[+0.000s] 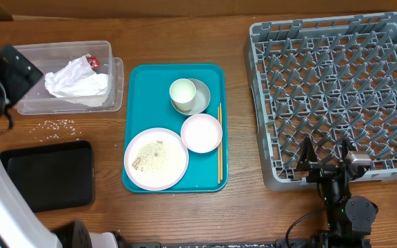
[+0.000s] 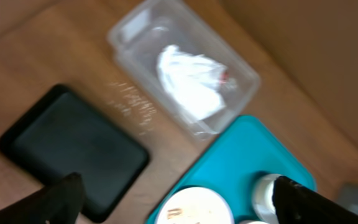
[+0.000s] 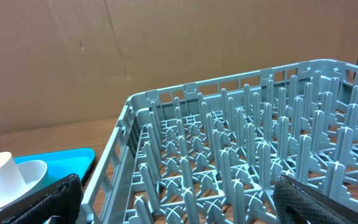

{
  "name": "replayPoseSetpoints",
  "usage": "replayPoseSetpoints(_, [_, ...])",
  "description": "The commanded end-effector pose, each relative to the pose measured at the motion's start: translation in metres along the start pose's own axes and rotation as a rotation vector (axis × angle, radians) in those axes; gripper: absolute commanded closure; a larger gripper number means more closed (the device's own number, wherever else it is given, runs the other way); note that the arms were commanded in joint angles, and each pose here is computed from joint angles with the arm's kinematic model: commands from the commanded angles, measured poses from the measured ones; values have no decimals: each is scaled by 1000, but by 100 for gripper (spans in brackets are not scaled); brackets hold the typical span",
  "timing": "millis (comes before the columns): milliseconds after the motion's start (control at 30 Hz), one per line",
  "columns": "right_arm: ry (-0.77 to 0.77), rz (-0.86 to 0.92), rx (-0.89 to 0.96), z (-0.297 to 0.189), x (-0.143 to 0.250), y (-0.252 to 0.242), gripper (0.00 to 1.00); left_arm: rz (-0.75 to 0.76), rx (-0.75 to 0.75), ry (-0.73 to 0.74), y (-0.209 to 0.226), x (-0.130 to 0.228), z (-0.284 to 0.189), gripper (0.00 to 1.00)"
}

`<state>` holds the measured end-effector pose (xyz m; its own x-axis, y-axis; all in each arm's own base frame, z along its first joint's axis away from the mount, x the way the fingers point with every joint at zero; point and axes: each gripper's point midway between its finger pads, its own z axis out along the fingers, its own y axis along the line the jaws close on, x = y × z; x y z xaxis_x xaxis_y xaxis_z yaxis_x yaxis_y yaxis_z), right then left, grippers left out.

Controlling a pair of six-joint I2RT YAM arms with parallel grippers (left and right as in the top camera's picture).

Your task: Sort waste into correct bins and load items into the dishwasher

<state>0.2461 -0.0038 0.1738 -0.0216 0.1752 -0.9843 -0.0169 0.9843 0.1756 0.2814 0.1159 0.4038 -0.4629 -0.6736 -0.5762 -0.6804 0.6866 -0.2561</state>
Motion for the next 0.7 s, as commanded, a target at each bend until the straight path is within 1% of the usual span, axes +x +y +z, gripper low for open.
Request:
replayPoseSetpoints(0, [-3, -1, 3, 0, 2, -1, 0, -125, -197, -53, 40, 3, 1, 0])
replayPoseSetpoints(167, [-3, -1, 3, 0, 2, -1, 0, -201, -258, -14, 57, 7, 18, 0])
replayPoseSetpoints(367, [-3, -1, 3, 0, 2, -1, 0, -375, -343, 6, 87, 1, 38, 0])
replayPoseSetpoints(533, [-6, 1, -3, 0, 1, 0, 0, -405, -356, 92, 92, 5, 60, 0])
replayPoseSetpoints(567, [-5, 12, -24, 0, 1, 4, 0, -401, -362, 104, 92, 6, 63, 0])
replayPoseSetpoints(633, [-7, 89, -120, -1, -2, 20, 0, -393, -374, 126, 93, 6, 72, 0])
replayPoseSetpoints(667, [11, 180, -226, -4, -3, 38, 0, -390, -379, 134, 93, 6, 75, 0])
